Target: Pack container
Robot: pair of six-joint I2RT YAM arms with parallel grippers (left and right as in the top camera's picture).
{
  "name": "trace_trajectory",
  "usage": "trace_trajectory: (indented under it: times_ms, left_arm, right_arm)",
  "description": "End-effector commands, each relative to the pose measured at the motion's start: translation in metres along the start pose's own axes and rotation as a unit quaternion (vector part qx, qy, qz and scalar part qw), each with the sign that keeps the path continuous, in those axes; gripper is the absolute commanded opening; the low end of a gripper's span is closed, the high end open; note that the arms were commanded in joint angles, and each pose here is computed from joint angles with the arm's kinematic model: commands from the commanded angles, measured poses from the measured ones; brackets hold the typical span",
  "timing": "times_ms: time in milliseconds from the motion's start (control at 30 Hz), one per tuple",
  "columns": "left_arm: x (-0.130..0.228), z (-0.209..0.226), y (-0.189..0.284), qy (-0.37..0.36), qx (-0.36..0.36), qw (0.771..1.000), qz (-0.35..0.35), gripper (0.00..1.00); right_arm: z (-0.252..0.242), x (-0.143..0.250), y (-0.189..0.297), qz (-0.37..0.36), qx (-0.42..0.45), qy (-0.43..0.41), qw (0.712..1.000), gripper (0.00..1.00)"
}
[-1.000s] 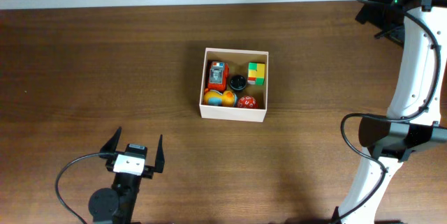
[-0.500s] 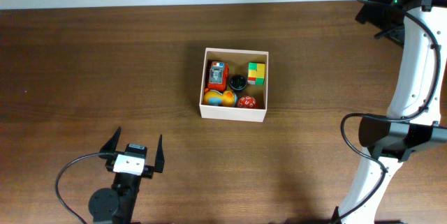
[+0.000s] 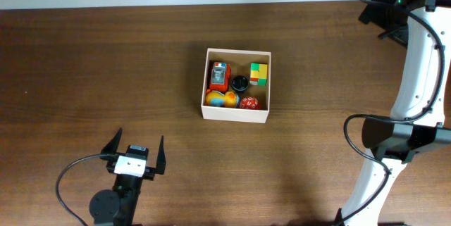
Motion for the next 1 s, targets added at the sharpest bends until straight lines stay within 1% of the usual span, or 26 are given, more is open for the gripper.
trace_trajectory:
  times_ms: [0, 133, 267, 400, 533, 700, 833, 900, 967]
  left_arm:
    - [0.002, -0.001, 0.0, -0.007, -0.001, 1.0, 0.001, 0.99]
    - [0.002, -0.001, 0.0, -0.007, -0.001, 1.0, 0.0, 0.99]
    - [0.002, -0.001, 0.0, -0.007, -0.001, 1.0, 0.0, 0.99]
    - [0.002, -0.001, 0.0, -0.007, -0.001, 1.0, 0.0, 0.99]
    - [0.002, -0.001, 0.0, -0.007, -0.001, 1.0, 0.0, 0.99]
    - [0.002, -0.001, 0.0, -0.007, -0.001, 1.0, 0.001, 0.99]
    - [0.002, -0.001, 0.0, -0.007, -0.001, 1.0, 0.0, 0.99]
    - [0.002, -0.001, 0.0, -0.007, -0.001, 1.0, 0.0, 0.99]
    - [0.002, -0.001, 0.0, -0.007, -0.001, 1.0, 0.0, 0.99]
  right_arm:
    - [-0.002, 0.003, 0.023, -0.016, -0.016, 0.0, 1.0, 0.99]
    - [-0.002, 0.013, 0.065, -0.045, -0.052, 0.008, 0.998, 0.99]
    - [-0.015, 0.03, 0.109, -0.067, -0.082, 0.014, 0.994, 0.99]
    - [-0.043, 0.068, 0.141, -0.057, -0.086, 0.036, 0.994, 0.99]
    - [-0.072, 0.112, 0.161, -0.042, -0.092, 0.067, 0.993, 0.99]
    - [-0.105, 0.15, 0.188, -0.051, -0.127, 0.096, 0.986, 0.99]
    - [-0.135, 0.169, 0.204, -0.069, -0.157, 0.096, 0.98, 0.99]
    - [-0.142, 0.173, 0.208, -0.093, -0.186, 0.087, 0.974, 0.99]
    - [-0.144, 0.173, 0.209, -0.134, -0.226, 0.071, 0.962, 0.99]
Point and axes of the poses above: each gripper's point midway between its finger pads, its own y axis back along the fingers, its own z axis along the line the jaws close on, x = y × z, the point moved 7 cm from there along y, back along the fingers, and after that the axes turned 13 degrees about -y, right-handed, at the moved point
